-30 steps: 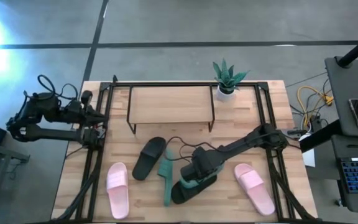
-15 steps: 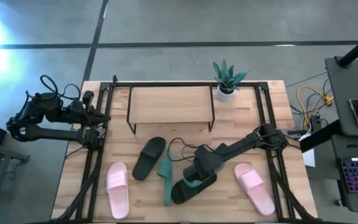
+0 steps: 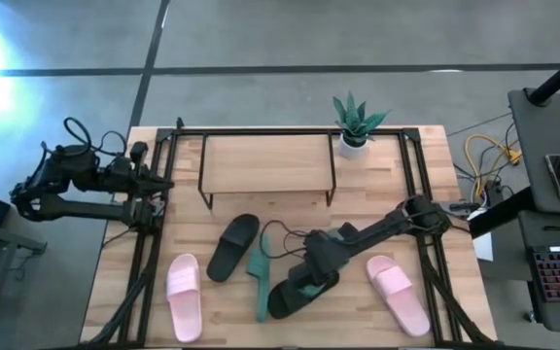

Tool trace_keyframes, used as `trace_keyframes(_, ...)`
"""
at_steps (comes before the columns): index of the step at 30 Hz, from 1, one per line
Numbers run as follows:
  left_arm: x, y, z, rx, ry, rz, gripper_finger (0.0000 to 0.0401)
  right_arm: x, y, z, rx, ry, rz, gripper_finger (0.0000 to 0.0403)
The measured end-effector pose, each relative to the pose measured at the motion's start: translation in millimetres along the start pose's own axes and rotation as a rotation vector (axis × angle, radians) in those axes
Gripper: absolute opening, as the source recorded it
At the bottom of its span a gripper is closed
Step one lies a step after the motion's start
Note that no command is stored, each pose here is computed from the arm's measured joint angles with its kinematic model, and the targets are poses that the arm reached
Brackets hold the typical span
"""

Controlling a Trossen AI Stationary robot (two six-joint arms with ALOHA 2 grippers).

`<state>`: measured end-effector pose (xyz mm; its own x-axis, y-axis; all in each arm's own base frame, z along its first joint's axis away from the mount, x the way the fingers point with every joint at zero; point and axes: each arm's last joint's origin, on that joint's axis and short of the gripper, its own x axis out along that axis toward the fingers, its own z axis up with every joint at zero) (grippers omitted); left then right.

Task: Pick and place slides into the shelf
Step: Put the right green slide on the shelf

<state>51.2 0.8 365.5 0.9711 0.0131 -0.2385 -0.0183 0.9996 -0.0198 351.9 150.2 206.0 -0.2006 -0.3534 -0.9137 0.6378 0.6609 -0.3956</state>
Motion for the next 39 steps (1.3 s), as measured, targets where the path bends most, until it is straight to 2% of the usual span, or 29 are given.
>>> trace_keyframes(5, 0.0, 0.1, 1.5, 0.000, -0.016, 0.003, 0.0000, -55.8, -2.8, -9.1, -0.001, -0.183, 0.152, 0.0012)
trace_keyframes(10, 1.3, 0.4, 0.8, 0.000, -0.011, 0.015, 0.0000, -121.1, -11.4, -25.2, -0.055, -0.478, 0.292, 0.0012)
trace_keyframes(14, 2.0, 1.0, 0.8, 0.000, -0.010, 0.033, 0.0000, -146.3, -25.1, -18.3, -0.085, -0.726, 0.235, 0.0012)
trace_keyframes(18, 2.2, 1.1, 0.8, -0.001, -0.009, 0.038, 0.0000, -149.3, -42.2, 15.0, -0.114, -0.885, 0.037, 0.0013)
trace_keyframes(22, 1.5, 1.1, 0.7, -0.001, -0.012, 0.037, 0.0000, -139.0, -62.5, 58.3, -0.183, -0.867, -0.131, 0.0013)
trace_keyframes(26, 1.0, 1.2, 0.7, -0.002, -0.014, 0.042, 0.0000, -123.3, -88.5, 102.3, -0.215, -0.780, -0.225, 0.0013)
trace_keyframes(32, 0.9, 3.3, 0.6, -0.001, -0.015, 0.115, 0.0000, -98.1, -130.6, 158.9, -0.265, -0.645, -0.266, 0.0013)
trace_keyframes(35, 0.6, 4.1, 0.5, -0.001, -0.015, 0.143, 0.0000, -90.6, -143.9, 185.3, -0.289, -0.658, -0.236, 0.0013)
trace_keyframes(39, 0.4, 4.2, 0.5, -0.001, -0.016, 0.144, 0.0000, -84.0, -148.6, 210.1, -0.331, -0.724, -0.210, 0.0013)
